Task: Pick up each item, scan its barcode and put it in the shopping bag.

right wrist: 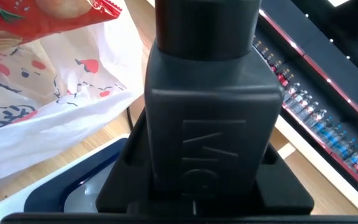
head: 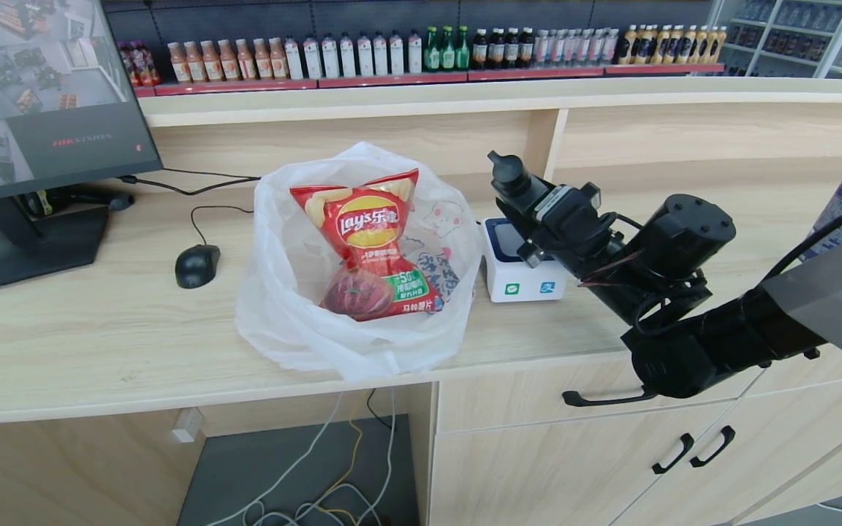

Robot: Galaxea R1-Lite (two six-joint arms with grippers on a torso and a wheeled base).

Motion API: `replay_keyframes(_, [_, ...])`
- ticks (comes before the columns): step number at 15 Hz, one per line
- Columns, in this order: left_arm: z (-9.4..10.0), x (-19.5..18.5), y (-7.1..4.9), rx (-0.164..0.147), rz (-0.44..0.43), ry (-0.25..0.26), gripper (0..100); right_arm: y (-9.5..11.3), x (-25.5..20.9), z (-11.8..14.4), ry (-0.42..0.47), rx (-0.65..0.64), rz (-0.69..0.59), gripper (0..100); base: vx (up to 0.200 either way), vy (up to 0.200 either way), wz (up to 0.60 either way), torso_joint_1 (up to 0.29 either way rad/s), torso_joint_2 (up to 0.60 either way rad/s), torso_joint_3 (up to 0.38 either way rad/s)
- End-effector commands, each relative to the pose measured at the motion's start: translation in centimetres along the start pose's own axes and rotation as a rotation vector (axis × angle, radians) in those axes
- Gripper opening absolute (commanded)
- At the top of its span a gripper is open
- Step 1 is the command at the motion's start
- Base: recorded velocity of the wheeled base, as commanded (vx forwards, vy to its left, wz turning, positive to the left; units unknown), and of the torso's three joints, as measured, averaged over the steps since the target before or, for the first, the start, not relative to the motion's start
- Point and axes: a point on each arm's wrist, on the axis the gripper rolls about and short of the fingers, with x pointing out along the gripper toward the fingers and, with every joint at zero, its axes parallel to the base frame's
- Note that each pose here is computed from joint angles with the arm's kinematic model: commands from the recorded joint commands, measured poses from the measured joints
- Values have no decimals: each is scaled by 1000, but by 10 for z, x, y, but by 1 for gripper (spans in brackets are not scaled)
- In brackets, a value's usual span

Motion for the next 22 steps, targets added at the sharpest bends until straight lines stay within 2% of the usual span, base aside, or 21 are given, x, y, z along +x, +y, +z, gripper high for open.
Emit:
replay_keyframes(1, [0,0,0,0,0,0,100,-4,0,5,-14,-5,-10,0,0,0,0,0,0,0])
replay_keyframes(11, [0,0,0,0,0,0,100,-21,-3,24,-48,-7,-45,0,0,0,0,0,0,0])
replay_keyframes(13, [0,0,0,0,2,0,100,-19,-3,36,-66,37,-30,0,0,0,0,0,0,0])
replay_keyframes(19, [0,0,0,0,2,0,100,-33,-19,59,-87,149,-27,0,0,0,0,0,0,0])
replay_keyframes(22, [0,0,0,0,0,0,100,-32,-32,74,-99,258,-15,0,0,0,0,0,0,0])
